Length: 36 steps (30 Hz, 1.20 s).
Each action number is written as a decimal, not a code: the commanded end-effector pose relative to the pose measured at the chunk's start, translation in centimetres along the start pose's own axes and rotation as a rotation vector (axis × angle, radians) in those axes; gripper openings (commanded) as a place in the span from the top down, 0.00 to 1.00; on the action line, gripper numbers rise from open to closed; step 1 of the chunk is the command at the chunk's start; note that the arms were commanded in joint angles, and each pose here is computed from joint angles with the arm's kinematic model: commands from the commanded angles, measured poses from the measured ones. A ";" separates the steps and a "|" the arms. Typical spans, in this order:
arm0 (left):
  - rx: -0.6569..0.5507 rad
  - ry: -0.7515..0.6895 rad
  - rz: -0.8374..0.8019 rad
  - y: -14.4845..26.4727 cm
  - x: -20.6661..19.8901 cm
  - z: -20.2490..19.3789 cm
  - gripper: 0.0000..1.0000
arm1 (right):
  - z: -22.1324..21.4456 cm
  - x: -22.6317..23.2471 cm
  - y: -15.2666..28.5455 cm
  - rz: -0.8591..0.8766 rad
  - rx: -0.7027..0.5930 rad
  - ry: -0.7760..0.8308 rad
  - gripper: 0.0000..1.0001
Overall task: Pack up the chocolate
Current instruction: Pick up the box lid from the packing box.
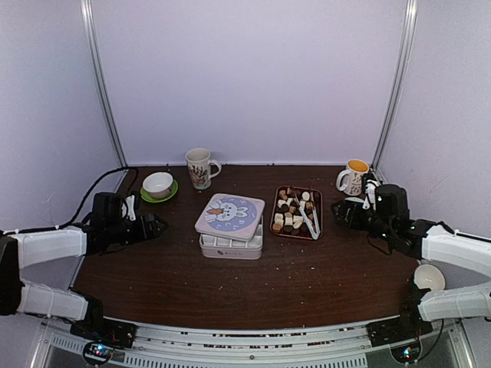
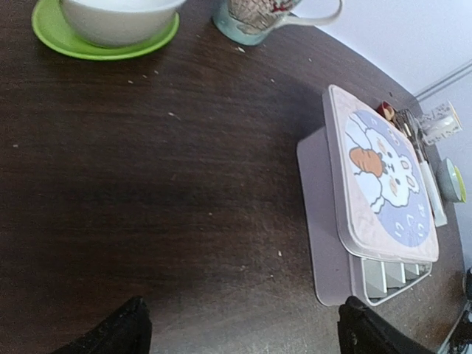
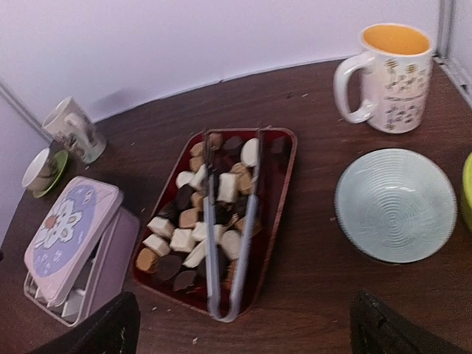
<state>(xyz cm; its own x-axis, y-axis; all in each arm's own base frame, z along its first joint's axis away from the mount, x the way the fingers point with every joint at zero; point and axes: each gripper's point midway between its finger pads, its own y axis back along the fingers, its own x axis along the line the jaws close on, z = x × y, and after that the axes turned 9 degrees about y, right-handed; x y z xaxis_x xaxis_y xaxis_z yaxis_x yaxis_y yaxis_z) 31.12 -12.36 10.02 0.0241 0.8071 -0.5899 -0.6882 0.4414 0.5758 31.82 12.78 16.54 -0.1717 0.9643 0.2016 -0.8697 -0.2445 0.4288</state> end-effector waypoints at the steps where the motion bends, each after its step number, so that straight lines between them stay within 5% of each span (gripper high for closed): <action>1: 0.057 -0.046 -0.191 -1.3 -3.6 0.3 0.11 | 0.0 6.1 -1.3 0.183 0.062 -0.018 0.00; 17: 0.055 0.013 -0.303 -5.1 -5.2 1.7 0.12 | -1.0 15.1 -6.4 0.325 0.196 0.025 0.05; 36: 0.058 0.109 -0.406 -8.4 -5.7 1.9 0.15 | -0.5 17.7 -7.7 0.319 0.214 0.044 0.07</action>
<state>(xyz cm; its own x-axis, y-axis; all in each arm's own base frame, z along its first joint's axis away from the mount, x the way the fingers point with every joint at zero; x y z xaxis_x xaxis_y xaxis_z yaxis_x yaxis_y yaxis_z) 37.14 -19.14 7.11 0.1175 0.5596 -0.8204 -0.5770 0.7108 0.4022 34.96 31.66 16.05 -0.4526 0.8271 0.3334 -0.6402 -0.5616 0.5241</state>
